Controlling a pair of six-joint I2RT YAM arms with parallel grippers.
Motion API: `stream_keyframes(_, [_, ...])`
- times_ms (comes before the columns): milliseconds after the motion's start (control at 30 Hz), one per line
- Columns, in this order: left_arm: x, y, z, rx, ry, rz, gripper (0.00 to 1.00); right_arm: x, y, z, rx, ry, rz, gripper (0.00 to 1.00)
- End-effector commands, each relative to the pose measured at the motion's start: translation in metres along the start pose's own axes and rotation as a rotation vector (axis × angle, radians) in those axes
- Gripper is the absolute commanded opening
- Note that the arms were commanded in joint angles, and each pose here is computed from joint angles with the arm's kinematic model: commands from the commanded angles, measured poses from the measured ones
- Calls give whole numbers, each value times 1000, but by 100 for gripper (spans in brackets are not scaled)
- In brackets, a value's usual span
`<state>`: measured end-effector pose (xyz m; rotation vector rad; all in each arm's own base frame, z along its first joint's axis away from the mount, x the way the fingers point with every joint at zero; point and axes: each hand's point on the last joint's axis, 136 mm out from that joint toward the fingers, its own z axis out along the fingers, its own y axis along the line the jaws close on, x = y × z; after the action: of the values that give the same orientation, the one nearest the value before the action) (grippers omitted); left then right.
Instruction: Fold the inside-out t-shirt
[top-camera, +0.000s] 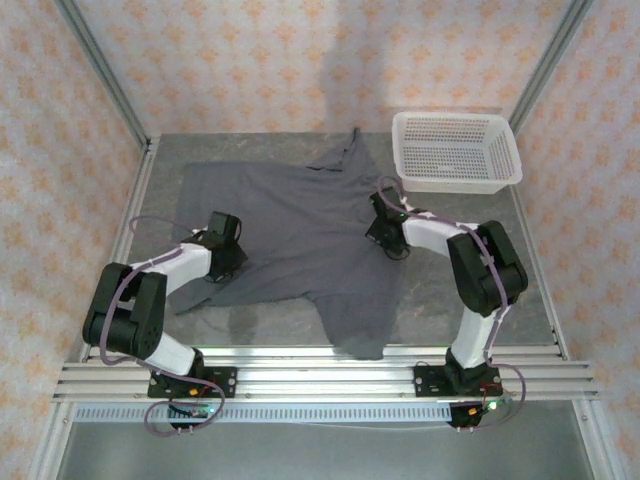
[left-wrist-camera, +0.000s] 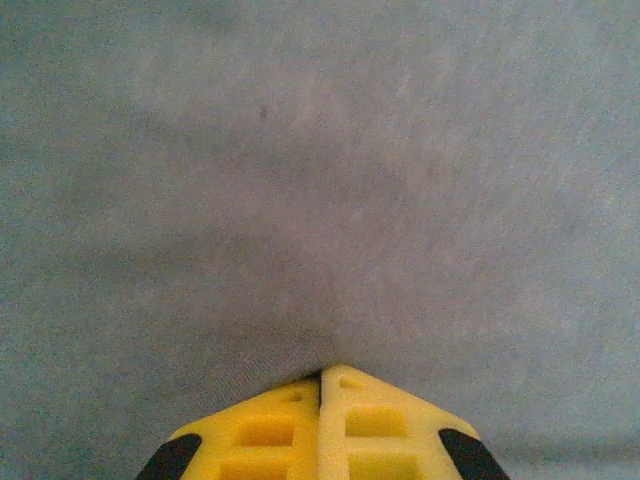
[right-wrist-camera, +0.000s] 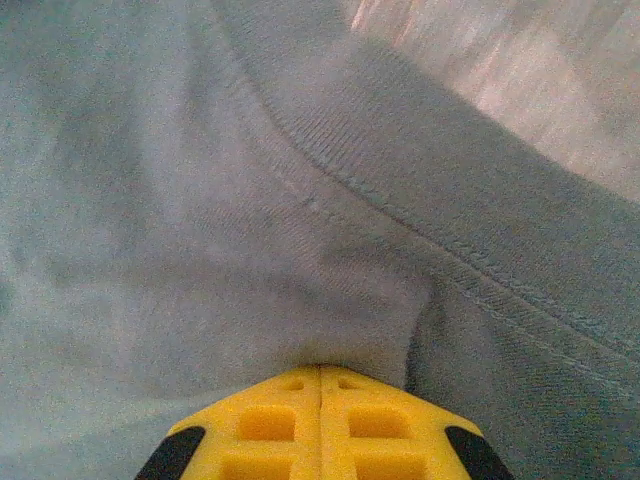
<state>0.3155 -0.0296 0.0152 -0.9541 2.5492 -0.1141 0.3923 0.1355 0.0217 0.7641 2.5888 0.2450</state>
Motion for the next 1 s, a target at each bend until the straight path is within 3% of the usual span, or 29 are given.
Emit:
stream_keyframes(0, [13,5,21,-43,64,-17,0,1,-64,29,224,51,-7,0])
stream_keyframes(167, [3,-7,25,-3,30,-33,0,2,-39,33,113,118,-4,0])
stream_keyframes(300, [-23,-10,1,-14,-77,1,0,-6,-11,-9,-28,83,-22,0])
stream_keyframes(367, [-36,-13,-19,9,-136,21,0,-9,-7,-38,-69,47,-28,7])
stream_keyframes(433, [-44,-26,-43,94,-178,57,8,-4,-17,-62,-85,8,-2,20])
stream_keyframes(500, [-47,-34,-66,176,-207,79,18,3,-39,-79,-75,-32,48,27])
stream_keyframes(600, [-43,-39,-103,275,-243,122,28,27,-82,-90,-36,-56,121,31])
stream_keyframes(733, [-29,-31,-145,379,-289,168,42,67,-116,-91,-29,3,140,36])
stream_keyframes(967, [-15,-1,-166,389,-344,150,52,92,-89,-86,-141,97,46,36])
